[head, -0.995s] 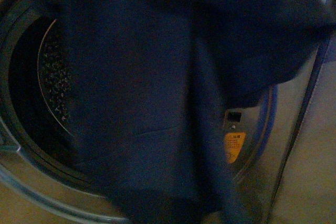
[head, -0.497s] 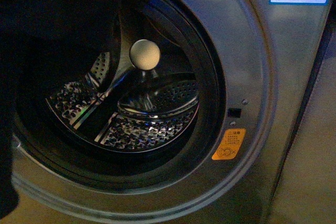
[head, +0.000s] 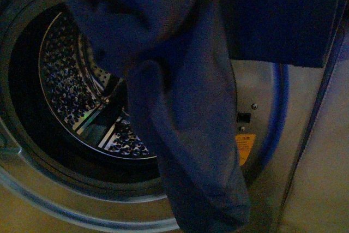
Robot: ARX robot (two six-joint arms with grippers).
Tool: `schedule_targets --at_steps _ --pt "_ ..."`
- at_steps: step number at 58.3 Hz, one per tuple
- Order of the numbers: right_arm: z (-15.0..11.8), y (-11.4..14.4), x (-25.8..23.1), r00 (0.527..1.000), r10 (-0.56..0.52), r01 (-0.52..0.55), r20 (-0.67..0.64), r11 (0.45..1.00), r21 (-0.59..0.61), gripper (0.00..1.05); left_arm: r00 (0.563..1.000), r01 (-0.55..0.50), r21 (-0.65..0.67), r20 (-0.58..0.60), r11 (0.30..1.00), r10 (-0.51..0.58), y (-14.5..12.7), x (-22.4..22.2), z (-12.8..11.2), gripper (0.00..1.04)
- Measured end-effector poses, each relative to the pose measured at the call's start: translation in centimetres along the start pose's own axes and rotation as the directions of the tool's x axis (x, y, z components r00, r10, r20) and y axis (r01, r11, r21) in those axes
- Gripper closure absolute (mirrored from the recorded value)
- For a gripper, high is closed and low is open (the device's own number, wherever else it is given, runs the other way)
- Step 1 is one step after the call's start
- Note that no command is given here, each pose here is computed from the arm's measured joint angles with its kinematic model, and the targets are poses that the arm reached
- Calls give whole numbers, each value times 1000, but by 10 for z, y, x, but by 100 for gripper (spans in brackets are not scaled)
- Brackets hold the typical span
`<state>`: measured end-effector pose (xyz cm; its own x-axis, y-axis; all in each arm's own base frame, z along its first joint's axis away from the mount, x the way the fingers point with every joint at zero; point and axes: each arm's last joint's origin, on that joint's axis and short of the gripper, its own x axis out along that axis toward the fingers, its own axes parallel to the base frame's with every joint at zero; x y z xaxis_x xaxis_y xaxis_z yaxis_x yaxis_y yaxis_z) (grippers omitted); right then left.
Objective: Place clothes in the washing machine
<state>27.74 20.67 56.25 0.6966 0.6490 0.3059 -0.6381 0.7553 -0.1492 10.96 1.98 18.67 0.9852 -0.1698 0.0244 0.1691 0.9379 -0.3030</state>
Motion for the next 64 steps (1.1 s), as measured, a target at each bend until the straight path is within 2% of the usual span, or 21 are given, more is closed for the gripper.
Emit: schedule_targets --at_steps 10,23,30,40,43,48,55,59,64 --pt "0 0 0 1000 0 0 0 1000 0 94 995 23 48 95 999 -28 3 20 54 7" --pt "0 0 0 1000 0 0 0 1000 0 94 967 211 85 127 974 -221 -14 71 129 7" --pt "0 0 0 1000 0 0 0 1000 0 94 945 299 74 113 951 -306 -24 101 151 7" --pt "0 0 0 1000 0 0 0 1000 0 94 907 415 36 68 909 -416 -37 143 158 7" --pt "0 0 0 1000 0 0 0 1000 0 94 876 480 11 39 877 -480 -42 159 156 7" --pt "0 0 0 1000 0 0 0 1000 0 94 848 530 -5 18 848 -529 -45 173 153 7" --pt "0 0 0 1000 0 0 0 1000 0 94 775 632 -40 3 774 -632 -51 188 147 7" --pt "0 0 0 1000 0 0 0 1000 0 94 708 706 -45 15 707 -706 -56 189 148 7" --pt "0 0 0 1000 0 0 0 1000 0 94 581 814 -24 62 581 -811 -66 182 156 7"
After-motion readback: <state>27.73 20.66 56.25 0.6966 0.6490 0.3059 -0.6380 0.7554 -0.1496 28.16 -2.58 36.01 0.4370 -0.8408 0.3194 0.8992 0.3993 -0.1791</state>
